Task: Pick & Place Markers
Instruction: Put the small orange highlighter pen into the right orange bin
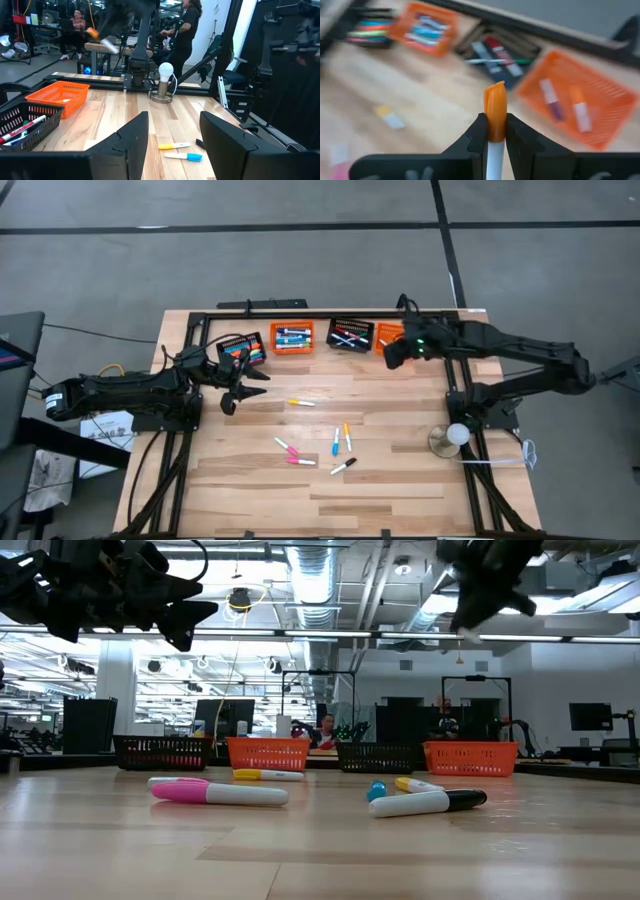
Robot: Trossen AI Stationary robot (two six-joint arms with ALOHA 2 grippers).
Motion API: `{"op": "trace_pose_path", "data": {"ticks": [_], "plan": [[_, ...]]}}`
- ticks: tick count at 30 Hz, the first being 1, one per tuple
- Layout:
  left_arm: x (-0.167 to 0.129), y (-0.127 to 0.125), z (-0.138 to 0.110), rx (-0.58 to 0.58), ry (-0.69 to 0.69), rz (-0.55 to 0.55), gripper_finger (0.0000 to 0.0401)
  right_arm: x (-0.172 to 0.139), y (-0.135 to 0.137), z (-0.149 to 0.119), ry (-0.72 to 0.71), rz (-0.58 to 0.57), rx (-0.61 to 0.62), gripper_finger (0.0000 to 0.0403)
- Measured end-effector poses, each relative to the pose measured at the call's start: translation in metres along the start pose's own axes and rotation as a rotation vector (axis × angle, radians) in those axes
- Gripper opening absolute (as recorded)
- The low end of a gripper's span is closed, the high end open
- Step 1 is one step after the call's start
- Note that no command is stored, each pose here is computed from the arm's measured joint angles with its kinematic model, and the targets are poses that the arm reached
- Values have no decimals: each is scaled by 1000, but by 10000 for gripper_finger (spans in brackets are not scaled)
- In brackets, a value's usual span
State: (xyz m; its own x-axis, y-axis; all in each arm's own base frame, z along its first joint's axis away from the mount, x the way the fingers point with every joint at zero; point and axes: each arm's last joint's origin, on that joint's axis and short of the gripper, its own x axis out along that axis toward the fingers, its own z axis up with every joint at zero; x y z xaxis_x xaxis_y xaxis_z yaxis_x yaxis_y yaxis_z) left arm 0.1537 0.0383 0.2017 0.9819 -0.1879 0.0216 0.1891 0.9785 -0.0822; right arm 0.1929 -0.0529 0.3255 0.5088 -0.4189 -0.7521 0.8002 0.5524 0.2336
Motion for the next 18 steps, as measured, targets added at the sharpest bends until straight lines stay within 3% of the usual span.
{"op": "trace_pose_path", "data": {"ticks": [8, 18], "plan": [[0, 0, 0, 0, -1, 0, 177, 58, -21, 20, 105, -287, -223, 40], [0, 0, 0, 1, -2, 0, 177, 119, -65, 36, 358, -347, -384, 48]]}}
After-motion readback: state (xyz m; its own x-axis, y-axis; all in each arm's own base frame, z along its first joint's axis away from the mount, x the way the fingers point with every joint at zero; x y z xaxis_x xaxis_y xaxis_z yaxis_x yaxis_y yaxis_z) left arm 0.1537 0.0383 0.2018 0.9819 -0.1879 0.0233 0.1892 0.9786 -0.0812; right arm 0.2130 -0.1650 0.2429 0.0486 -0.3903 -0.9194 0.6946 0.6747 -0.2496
